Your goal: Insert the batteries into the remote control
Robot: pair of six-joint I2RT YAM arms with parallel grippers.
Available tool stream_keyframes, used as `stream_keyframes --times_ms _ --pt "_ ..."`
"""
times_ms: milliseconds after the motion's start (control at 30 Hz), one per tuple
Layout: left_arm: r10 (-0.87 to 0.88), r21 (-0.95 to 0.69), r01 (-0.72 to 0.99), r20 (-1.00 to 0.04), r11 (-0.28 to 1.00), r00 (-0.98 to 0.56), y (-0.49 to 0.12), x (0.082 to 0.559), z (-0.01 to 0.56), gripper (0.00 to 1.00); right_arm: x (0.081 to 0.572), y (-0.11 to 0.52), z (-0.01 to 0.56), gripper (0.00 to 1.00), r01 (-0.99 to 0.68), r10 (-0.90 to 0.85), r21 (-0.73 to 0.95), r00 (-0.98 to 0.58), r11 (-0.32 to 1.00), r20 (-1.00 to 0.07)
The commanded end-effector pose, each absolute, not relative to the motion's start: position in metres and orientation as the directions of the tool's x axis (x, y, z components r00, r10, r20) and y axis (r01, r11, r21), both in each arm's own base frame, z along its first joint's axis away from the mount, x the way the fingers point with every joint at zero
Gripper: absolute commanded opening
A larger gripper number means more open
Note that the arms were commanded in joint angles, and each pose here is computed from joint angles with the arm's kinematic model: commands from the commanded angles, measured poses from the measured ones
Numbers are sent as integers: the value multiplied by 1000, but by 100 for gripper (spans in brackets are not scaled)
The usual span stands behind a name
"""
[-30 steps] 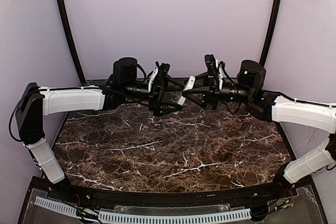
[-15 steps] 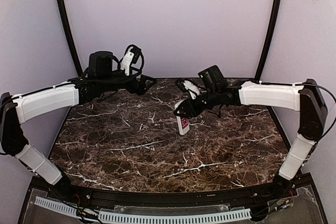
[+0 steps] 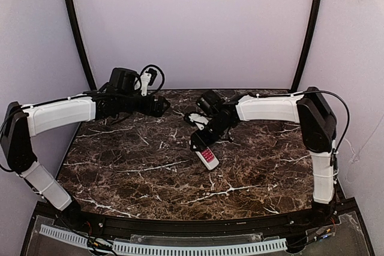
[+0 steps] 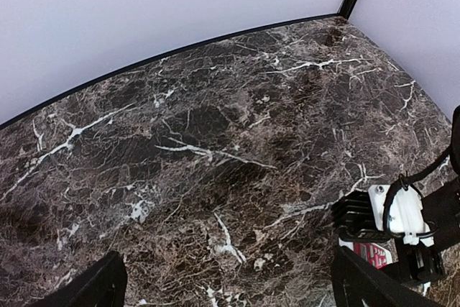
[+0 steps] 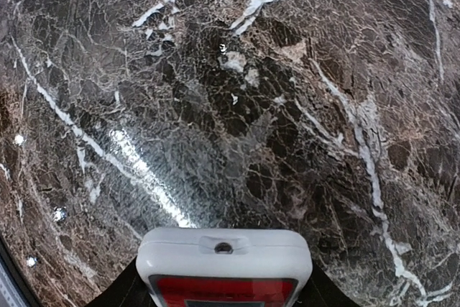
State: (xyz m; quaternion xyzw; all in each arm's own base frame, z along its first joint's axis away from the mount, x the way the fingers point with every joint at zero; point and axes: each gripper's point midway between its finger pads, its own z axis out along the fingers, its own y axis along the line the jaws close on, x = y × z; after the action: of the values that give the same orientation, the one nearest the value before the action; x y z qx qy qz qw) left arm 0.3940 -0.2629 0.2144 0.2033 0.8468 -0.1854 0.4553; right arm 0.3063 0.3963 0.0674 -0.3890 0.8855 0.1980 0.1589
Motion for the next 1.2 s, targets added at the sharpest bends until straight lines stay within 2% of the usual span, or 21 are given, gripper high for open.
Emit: stream_keyframes --times_ms 0,200,433,633,733,833,1000,1167 --pt "178 -118 427 -787 897 -591 -248 398 181 100 299 385 23 27 -732 -676 157 -675 663 -296" --pt "174 -126 397 -752 909 -636 -246 400 166 100 298 394 6 34 -728 -681 148 -680 669 -272" --pt "158 -142 389 -749 910 -644 -246 402 165 100 297 391 -8 51 -732 -694 112 -676 672 -248" --pt "144 -167 386 -739 907 -658 -249 402 162 100 297 393 -1 72 -729 -686 115 -676 674 -268" --pt "141 -196 407 -736 892 -662 -255 399 163 100 299 402 14 84 -739 -677 140 -664 659 -316" --pt "141 -192 402 -734 895 -664 -254 403 169 100 306 408 36 89 -746 -660 148 -650 650 -377" --pt "85 -245 385 -740 890 -668 -246 412 189 100 335 399 104 98 -726 -518 238 -645 646 -563" --pt "20 -295 351 -741 888 -672 -224 427 213 100 364 352 154 99 -687 -335 308 -633 658 -698"
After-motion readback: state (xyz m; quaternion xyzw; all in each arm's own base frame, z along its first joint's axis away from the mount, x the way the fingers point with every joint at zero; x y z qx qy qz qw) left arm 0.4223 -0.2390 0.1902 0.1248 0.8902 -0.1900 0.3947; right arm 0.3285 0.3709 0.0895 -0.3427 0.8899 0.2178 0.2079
